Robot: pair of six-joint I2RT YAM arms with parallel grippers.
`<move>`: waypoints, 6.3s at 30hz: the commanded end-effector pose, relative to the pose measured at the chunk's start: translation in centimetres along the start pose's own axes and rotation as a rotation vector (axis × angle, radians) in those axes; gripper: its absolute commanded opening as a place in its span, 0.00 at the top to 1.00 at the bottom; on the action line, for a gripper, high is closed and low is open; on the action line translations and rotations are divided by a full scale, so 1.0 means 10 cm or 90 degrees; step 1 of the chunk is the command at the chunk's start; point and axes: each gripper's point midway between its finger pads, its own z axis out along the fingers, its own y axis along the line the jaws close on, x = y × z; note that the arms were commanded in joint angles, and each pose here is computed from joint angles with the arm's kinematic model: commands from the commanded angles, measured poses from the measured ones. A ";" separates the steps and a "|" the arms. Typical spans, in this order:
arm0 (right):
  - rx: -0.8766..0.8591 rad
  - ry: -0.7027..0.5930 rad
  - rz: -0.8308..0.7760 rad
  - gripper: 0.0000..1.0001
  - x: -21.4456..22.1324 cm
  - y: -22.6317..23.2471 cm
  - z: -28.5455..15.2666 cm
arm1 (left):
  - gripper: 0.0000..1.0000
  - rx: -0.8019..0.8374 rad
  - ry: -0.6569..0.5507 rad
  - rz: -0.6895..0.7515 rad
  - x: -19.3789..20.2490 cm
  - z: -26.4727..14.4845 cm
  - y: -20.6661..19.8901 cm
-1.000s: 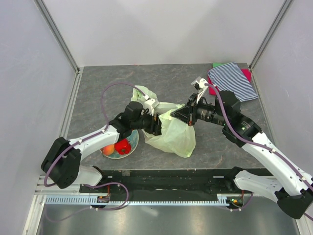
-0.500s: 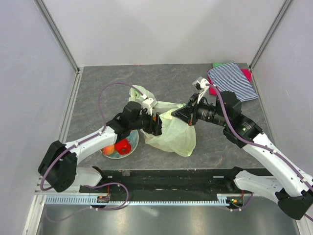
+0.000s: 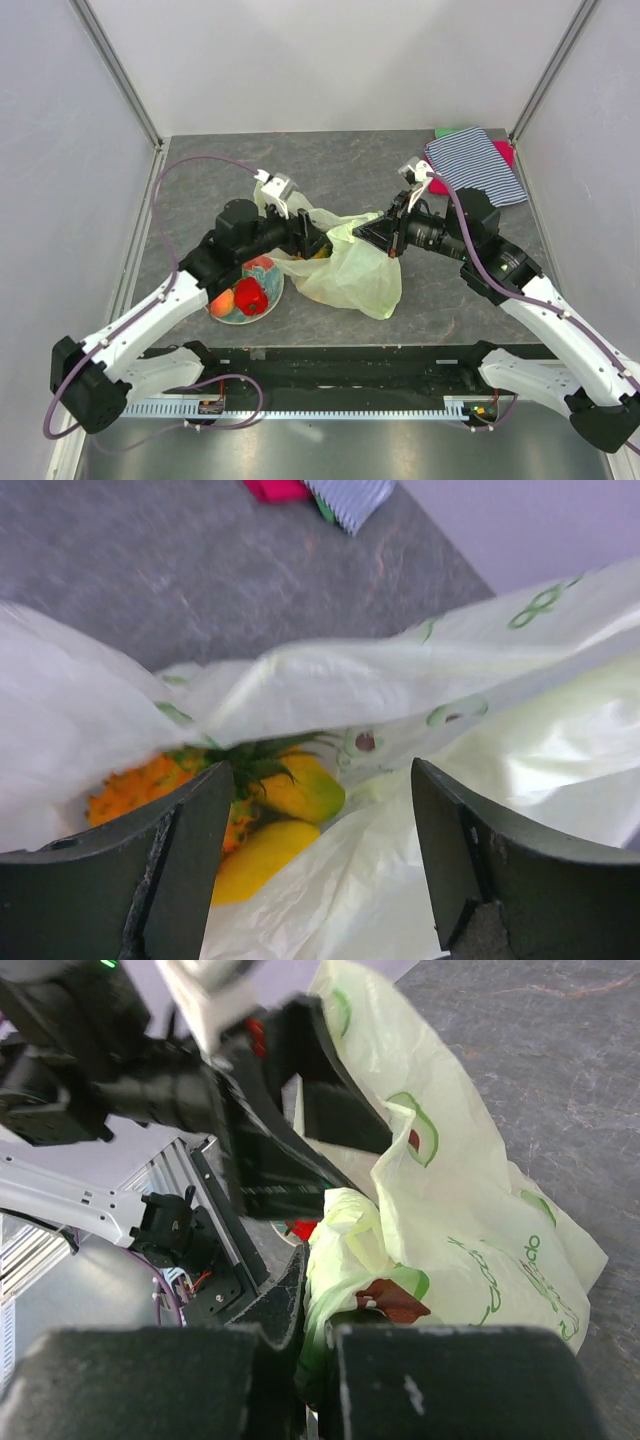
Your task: Place the fruits into the plastic bag
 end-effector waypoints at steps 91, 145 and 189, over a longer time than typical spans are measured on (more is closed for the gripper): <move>0.009 -0.026 -0.032 1.00 -0.03 0.00 -0.11 | 0.53 -0.508 0.329 -0.292 1.25 -1.25 2.40; 0.029 -0.026 -0.025 1.00 -0.12 -0.03 -0.10 | 0.61 0.083 0.097 0.160 -0.41 -0.22 0.21; 0.030 -0.028 -0.023 1.00 -0.08 -0.03 -0.13 | 0.11 -0.045 0.391 0.169 0.82 0.30 0.36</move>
